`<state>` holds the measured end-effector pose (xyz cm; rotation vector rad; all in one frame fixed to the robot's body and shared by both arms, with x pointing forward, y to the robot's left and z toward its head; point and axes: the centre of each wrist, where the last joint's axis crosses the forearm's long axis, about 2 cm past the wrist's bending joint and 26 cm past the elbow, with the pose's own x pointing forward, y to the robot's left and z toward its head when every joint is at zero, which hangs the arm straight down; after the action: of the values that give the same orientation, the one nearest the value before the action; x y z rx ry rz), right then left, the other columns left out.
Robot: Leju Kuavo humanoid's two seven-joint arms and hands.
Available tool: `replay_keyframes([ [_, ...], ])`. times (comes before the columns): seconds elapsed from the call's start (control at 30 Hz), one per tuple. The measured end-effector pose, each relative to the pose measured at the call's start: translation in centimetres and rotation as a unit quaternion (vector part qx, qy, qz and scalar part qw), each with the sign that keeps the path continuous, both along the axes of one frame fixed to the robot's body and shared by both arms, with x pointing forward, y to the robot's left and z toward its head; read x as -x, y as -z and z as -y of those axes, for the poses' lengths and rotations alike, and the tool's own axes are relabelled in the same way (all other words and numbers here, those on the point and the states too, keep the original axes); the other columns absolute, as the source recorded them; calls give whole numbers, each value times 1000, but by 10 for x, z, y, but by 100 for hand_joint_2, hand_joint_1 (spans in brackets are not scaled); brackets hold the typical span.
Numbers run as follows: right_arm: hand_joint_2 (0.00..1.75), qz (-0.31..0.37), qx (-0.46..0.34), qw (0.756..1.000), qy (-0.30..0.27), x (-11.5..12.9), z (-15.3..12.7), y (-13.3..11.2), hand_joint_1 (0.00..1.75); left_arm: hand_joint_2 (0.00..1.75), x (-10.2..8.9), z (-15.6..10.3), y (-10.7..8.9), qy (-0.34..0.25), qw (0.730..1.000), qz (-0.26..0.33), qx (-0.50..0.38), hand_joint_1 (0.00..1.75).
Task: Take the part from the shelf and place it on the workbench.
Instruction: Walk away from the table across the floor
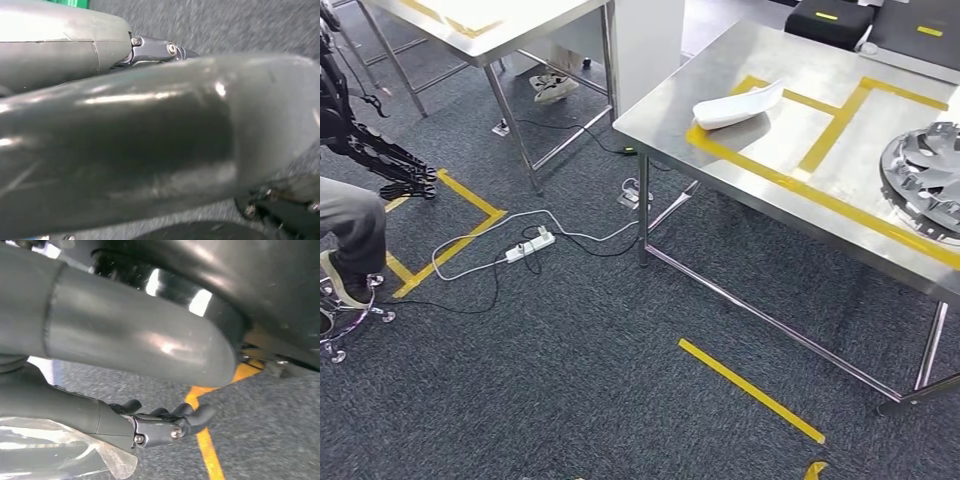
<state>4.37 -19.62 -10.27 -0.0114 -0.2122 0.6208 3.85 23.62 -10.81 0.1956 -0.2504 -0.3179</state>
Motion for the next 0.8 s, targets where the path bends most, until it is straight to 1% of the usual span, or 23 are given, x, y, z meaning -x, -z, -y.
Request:
replay_keyframes([
  [0.17, 0, -18, -6, 1000, -8, -1, -1, 0, 0, 0, 0, 1, 0, -13, 1000, -15, 1, 0],
  [0.3, 0, -20, -7, 1000, -21, -2, -1, 0, 0, 0, 3, 1, 0, 17, 1000, -14, -11, 0],
  [0.4, 0, -14, -8, 999, -35, -3, -1, 0, 0, 0, 3, 0, 0, 46, 999, -1, -21, 0],
  [0.47, 0, -10, -9, 999, -41, -4, -1, -1, 0, 0, 3, -1, 0, 53, 998, 6, -25, 0],
  [0.6, 0, 7, -15, 998, -64, -9, -2, -1, 0, 0, 8, -1, 0, 44, 998, 19, -32, 0],
  [0.7, 0, 17, -19, 996, -84, -8, -3, -1, 0, 0, 7, 2, 0, 44, 998, 32, -34, 0],
  [0.8, 0, 20, -18, 994, -101, -7, -4, -1, 0, 0, 10, 5, 0, 36, 998, 32, -34, 0],
])
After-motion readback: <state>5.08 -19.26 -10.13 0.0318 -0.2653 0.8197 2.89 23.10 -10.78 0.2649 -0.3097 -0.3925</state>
